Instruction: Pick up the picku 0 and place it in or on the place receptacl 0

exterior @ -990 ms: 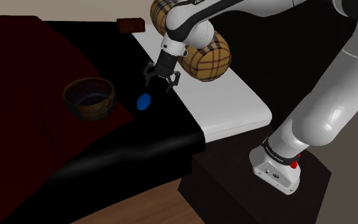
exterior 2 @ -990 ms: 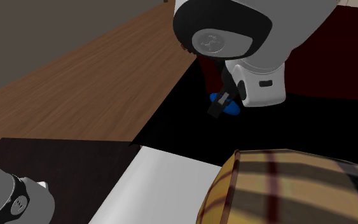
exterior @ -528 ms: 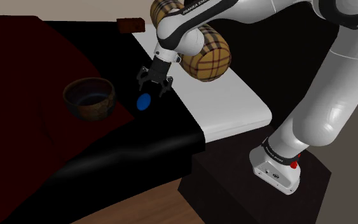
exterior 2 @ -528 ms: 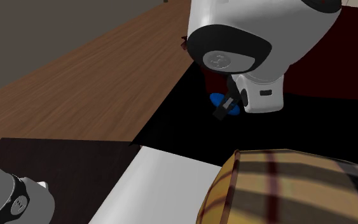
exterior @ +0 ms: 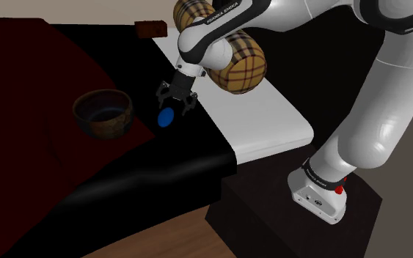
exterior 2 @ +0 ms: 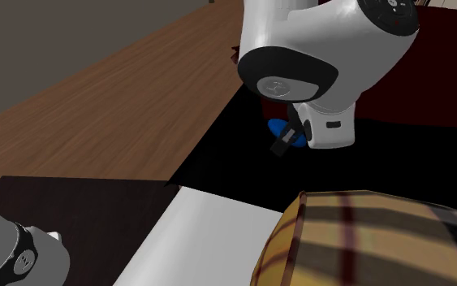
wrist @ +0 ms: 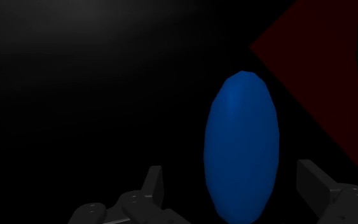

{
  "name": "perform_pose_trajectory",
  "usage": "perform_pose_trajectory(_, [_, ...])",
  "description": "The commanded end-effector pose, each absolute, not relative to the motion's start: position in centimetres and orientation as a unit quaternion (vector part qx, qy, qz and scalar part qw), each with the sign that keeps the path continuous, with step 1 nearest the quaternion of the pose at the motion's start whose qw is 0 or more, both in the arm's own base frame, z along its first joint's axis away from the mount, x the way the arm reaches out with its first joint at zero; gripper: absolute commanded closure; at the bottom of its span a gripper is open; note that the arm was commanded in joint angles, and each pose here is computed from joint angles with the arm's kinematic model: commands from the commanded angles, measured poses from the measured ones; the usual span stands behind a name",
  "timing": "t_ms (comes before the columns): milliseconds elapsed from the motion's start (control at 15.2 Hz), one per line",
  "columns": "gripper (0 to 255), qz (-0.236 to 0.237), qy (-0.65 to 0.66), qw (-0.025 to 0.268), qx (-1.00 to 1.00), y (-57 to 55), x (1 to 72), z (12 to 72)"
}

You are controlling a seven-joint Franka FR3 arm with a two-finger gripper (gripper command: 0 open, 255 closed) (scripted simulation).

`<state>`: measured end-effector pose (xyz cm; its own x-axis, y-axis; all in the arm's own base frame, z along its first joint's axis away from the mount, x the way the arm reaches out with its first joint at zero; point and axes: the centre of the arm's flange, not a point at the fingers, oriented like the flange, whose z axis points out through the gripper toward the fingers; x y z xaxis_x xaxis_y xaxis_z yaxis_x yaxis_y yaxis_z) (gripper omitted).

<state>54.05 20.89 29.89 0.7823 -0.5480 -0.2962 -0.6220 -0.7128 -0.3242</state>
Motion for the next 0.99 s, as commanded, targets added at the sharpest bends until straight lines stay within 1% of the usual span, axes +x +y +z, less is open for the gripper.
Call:
perform_pose_trajectory(0, [0,0.089,0.318,0.207,-0.921,20.9,54.0,29.9])
perform_pose_trajectory(66, [0,0.089,0.318,0.207,-0.921,20.9,54.0,29.9])
perform_pose_trajectory(132, [255,0.089,0.318,0.207,-0.921,20.9,54.0,29.9])
perform_pose_trajectory(726, [255,0.089,0.318,0.207,-0.921,20.9,54.1,29.9])
perform_pose_trajectory(792, [255,0.081,0.317,0.212,-0.921,20.9,54.3,30.7])
perform_pose_trajectory(858, [0,0.081,0.317,0.212,-0.921,20.9,54.3,30.7])
perform_pose_trajectory(924, [0,0.074,0.331,0.176,-0.924,22.7,53.9,32.2])
